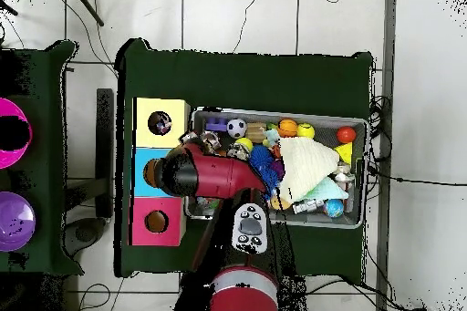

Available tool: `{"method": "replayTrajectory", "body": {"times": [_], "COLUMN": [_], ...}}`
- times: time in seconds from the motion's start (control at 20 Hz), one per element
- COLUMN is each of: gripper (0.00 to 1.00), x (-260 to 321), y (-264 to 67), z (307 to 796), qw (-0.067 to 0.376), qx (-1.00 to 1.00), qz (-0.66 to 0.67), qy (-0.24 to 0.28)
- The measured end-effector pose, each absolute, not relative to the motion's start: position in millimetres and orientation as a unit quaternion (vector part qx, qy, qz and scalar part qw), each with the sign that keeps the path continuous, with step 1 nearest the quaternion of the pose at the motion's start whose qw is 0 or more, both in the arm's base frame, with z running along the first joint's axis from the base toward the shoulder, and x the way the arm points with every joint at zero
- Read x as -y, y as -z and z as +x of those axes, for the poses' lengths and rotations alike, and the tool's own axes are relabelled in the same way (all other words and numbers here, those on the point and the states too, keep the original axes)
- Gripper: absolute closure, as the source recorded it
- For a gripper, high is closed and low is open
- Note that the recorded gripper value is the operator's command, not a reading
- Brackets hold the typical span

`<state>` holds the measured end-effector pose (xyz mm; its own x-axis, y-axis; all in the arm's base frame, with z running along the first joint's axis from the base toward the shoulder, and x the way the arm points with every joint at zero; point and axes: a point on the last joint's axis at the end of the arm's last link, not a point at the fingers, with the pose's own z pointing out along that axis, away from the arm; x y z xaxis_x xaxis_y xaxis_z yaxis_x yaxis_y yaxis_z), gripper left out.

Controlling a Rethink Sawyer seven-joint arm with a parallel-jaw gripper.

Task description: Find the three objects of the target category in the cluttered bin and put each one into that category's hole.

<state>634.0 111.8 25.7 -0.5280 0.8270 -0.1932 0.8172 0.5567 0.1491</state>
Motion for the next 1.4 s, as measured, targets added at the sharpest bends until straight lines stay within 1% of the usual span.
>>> {"method": "replayTrajectory", "body": {"times": [0.35, 0.5, 0.7, 0.85, 1.1, 1.4], "gripper": [0.0, 0.0, 0.0, 0.0, 0.0, 0.0], "x": [-107.4, -96.9, -87.5, -74.2, -60.0, -43.3], "y": [-34.1, -53.6, -72.5, -93.8, -114.0, -138.9], "z": [609.8, 610.4, 615.2, 625.3, 636.0, 647.2], "qw": [0.11, 0.121, 0.125, 0.125, 0.126, 0.148], "qx": [-0.873, -0.87, -0.867, -0.863, -0.859, -0.85], "qz": [0.475, 0.479, 0.483, 0.489, 0.496, 0.504], "qy": [-0.009, -0.003, 0.004, 0.016, 0.026, 0.024]}}
